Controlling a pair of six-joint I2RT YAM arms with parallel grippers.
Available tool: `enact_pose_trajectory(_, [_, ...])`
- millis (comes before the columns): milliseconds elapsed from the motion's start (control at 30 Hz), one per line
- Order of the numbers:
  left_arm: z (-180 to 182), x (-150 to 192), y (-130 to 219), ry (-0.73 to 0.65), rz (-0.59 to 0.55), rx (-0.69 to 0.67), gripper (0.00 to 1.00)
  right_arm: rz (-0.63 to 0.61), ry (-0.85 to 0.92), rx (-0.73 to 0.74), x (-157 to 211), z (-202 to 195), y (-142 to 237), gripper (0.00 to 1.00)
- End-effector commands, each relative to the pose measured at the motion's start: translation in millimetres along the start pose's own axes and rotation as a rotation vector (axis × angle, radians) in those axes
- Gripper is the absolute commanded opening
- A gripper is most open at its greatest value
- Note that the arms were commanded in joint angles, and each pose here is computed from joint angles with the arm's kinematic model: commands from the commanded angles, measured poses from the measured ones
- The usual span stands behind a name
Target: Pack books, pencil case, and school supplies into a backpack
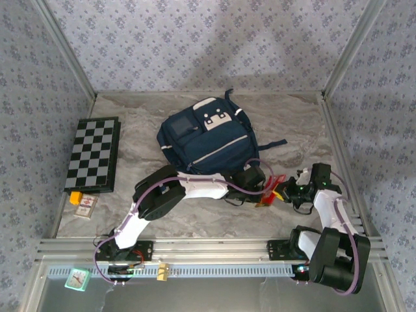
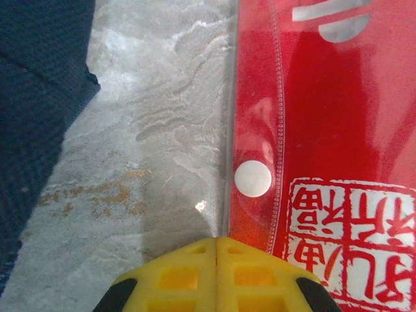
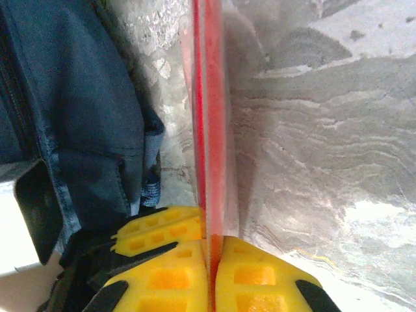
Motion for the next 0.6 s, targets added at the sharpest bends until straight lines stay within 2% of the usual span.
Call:
enact_pose_trajectory(0, [-12.0, -5.8, 17.3, -0.053, -0.016, 0.0, 0.06, -0.003, 0.0, -0.009, -0.1, 8.2, 8.7, 0.03])
enact_pose_trajectory(167, [-31.9, -12.8, 63.9, -0.148, -0.074, 0.043, 0.18, -0.062, 0.048, 0.013, -5.4, 21.7, 28.6, 0.0])
enact_pose_trajectory(267, [-28.2, -16.8, 103.5, -0.229, -0.126, 0.0, 0.23, -0.104, 0.049, -0.008, -8.9, 33.6, 39.4, 0.0])
enact_pose_trajectory(433, [6.1, -32.6, 170.6, -0.352, -0.295, -0.156, 0.36, -0.128, 0.097, -0.047, -9.6, 57.1, 55.5, 0.0])
enact_pose_trajectory(567, [43.0, -46.3, 206.3, -0.441, -0.348, -0.34, 0.45, -0.117, 0.119, -0.092, -8.9, 73.6, 57.6, 0.0])
Point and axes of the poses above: each hand's point on the last joint's axis, 136 mm out from that joint toward the fingers, its own y axis back along the fingers, its own z axis along the line the jaws close on, x = y × z, the point moved 1 cm from there along y, back along the fingers, and after that the axes turned 3 degrees about y, right-handed, at the moved point
